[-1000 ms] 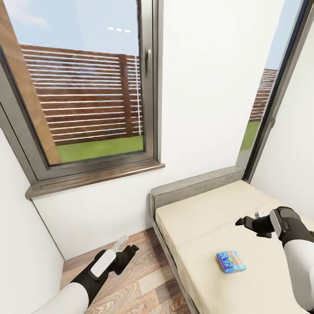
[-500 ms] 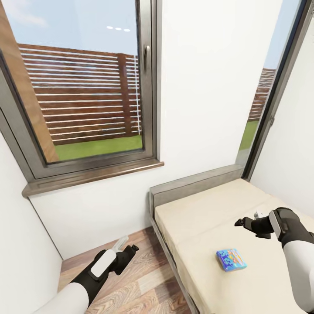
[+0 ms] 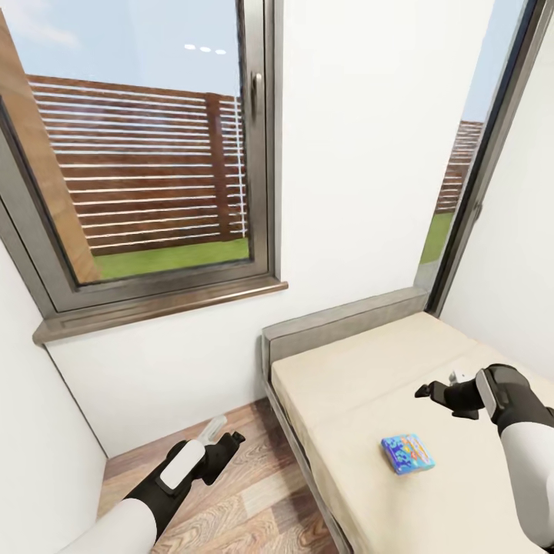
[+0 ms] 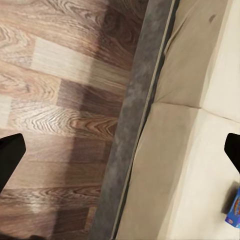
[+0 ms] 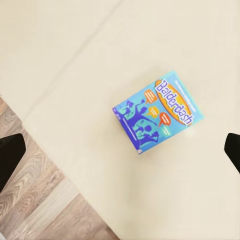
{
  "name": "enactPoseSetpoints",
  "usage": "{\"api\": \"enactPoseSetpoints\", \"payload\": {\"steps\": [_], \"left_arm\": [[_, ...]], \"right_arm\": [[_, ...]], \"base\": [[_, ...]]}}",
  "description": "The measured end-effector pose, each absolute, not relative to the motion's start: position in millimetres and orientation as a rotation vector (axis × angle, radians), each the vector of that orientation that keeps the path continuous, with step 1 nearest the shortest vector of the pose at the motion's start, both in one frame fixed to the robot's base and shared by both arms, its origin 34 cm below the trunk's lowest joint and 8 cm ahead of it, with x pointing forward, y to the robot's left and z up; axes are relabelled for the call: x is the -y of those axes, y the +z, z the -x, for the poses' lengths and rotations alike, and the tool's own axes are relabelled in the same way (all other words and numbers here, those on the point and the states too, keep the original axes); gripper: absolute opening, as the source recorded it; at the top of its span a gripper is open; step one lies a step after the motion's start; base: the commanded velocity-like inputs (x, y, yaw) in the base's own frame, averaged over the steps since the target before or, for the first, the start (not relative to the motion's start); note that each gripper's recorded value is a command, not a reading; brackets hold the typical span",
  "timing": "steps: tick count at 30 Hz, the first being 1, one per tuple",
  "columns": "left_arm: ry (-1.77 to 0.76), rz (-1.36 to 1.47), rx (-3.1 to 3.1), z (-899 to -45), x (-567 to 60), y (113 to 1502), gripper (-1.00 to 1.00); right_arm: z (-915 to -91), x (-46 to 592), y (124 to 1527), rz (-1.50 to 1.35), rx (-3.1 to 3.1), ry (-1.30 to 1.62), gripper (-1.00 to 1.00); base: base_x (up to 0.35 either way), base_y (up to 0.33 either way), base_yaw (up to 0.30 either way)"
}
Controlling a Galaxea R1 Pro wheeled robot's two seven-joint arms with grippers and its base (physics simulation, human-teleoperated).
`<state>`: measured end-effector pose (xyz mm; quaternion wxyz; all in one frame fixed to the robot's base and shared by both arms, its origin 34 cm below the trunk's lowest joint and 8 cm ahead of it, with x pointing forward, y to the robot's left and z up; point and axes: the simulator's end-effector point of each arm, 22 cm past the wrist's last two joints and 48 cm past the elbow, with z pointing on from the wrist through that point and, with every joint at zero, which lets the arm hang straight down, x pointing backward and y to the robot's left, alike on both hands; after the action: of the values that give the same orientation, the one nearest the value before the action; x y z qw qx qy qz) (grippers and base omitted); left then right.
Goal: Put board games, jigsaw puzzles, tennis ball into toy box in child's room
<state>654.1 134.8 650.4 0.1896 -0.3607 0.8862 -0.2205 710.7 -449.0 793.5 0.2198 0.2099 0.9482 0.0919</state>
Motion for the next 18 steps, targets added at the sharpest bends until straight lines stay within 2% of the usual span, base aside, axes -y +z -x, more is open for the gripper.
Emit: {"api": "enactPoseSetpoints", "payload": {"steps": [18], "left_arm": [[-0.621,1.017,-2.488,-653.4,-136.4,620.2,1.0]], "right_arm": [[-730.4,454.6,758.5,-0.721,-2.643,0.132,1.0]], "base": [[0.0,0.0,0.0]]}}
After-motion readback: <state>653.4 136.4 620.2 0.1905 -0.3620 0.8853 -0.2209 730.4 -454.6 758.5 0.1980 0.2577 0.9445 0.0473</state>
